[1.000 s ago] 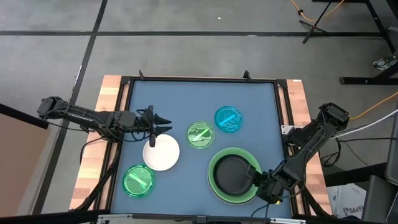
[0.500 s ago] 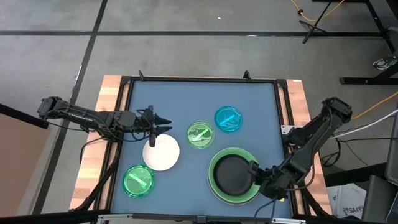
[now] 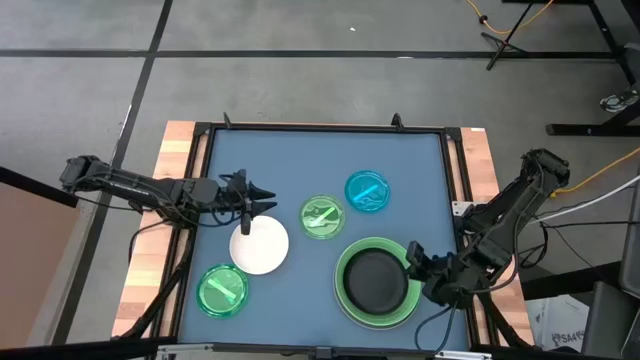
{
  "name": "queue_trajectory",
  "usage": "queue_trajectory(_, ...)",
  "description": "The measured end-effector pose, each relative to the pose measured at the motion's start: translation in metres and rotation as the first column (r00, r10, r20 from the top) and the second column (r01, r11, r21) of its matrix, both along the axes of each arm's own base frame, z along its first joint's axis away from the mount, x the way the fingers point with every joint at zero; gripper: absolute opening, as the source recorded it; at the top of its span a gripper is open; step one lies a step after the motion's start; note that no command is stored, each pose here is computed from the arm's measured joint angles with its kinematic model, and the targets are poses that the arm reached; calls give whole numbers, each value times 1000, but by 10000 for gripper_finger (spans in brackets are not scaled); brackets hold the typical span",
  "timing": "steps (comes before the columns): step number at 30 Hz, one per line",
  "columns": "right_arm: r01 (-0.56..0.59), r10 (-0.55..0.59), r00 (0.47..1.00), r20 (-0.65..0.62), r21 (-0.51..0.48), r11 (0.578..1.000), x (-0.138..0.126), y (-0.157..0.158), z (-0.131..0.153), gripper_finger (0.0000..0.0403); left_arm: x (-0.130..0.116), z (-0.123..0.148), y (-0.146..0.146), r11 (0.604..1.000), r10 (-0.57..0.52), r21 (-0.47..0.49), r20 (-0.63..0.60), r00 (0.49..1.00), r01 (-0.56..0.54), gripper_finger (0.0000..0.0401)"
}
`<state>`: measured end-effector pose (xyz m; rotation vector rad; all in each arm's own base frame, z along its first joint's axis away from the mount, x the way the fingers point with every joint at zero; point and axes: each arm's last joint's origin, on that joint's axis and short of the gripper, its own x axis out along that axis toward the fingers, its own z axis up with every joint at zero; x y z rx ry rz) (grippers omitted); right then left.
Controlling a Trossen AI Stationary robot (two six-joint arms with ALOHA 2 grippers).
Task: Stack plastic plates
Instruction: Stack the white plate on top of the black plate
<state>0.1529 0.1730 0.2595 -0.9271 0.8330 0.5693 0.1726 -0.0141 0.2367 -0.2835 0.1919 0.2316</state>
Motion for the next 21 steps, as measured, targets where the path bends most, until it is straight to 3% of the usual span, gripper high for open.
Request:
queue_trajectory(11,43,-37,994,102,-54,998,-12,-20,18,78,5,-6,1,999,31,-9,-34,999,-31,125)
queue_trajectory(21,82,-75,978,196,-25,996,-20,-33,33,78,28,-11,6,1000,7,-25,-124,992,-10,125)
